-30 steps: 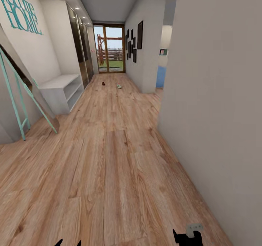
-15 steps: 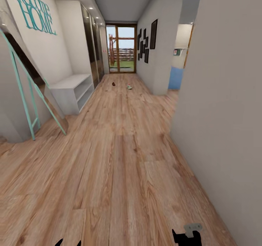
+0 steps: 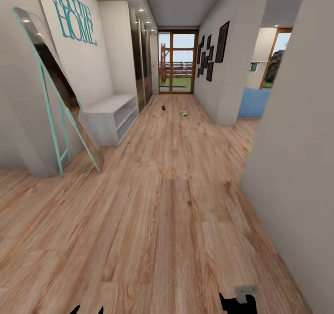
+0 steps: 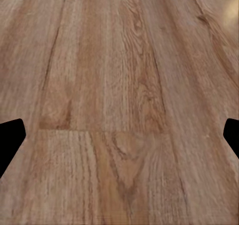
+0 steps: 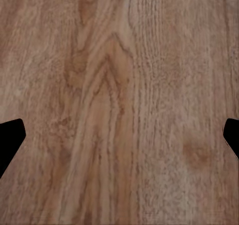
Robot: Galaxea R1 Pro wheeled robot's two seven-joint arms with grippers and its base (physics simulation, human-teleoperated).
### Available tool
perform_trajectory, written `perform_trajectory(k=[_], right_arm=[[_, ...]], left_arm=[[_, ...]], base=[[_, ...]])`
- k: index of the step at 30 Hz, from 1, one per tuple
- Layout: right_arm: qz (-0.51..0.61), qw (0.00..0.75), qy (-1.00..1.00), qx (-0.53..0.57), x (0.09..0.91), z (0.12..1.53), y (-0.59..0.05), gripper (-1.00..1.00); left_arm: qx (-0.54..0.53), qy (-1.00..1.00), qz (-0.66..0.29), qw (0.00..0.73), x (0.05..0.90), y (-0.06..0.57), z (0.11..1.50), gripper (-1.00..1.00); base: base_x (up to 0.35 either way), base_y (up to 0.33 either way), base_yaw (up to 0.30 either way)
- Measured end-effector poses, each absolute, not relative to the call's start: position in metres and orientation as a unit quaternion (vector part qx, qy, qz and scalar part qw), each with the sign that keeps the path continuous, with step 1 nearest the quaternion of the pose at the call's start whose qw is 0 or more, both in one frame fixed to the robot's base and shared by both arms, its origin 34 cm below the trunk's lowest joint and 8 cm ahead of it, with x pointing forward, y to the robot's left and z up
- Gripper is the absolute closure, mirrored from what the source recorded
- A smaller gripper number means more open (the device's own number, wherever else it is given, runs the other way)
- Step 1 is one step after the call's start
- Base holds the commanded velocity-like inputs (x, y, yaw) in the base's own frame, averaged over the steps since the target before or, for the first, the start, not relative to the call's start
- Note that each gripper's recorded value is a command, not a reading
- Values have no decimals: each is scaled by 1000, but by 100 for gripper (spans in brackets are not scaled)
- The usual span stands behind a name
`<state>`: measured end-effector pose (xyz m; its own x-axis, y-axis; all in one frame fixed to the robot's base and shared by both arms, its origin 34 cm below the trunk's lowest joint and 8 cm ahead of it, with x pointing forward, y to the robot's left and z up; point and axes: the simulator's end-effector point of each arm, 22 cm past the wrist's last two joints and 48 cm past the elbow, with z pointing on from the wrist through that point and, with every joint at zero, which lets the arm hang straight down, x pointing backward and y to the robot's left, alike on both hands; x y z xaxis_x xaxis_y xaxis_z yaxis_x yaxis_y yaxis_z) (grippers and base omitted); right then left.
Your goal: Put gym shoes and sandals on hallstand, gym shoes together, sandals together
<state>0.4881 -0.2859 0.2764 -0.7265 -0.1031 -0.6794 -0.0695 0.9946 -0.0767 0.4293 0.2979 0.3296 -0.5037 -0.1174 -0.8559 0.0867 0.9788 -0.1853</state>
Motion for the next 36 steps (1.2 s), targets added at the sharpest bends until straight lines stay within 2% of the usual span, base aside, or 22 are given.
perform_trajectory(k=[36], right_arm=[[-22, 347, 936, -48, 460, 264, -286, -100]], left_arm=[[-10, 861, -101, 499, 430, 300, 330, -100]], base=[[338, 0, 8]])
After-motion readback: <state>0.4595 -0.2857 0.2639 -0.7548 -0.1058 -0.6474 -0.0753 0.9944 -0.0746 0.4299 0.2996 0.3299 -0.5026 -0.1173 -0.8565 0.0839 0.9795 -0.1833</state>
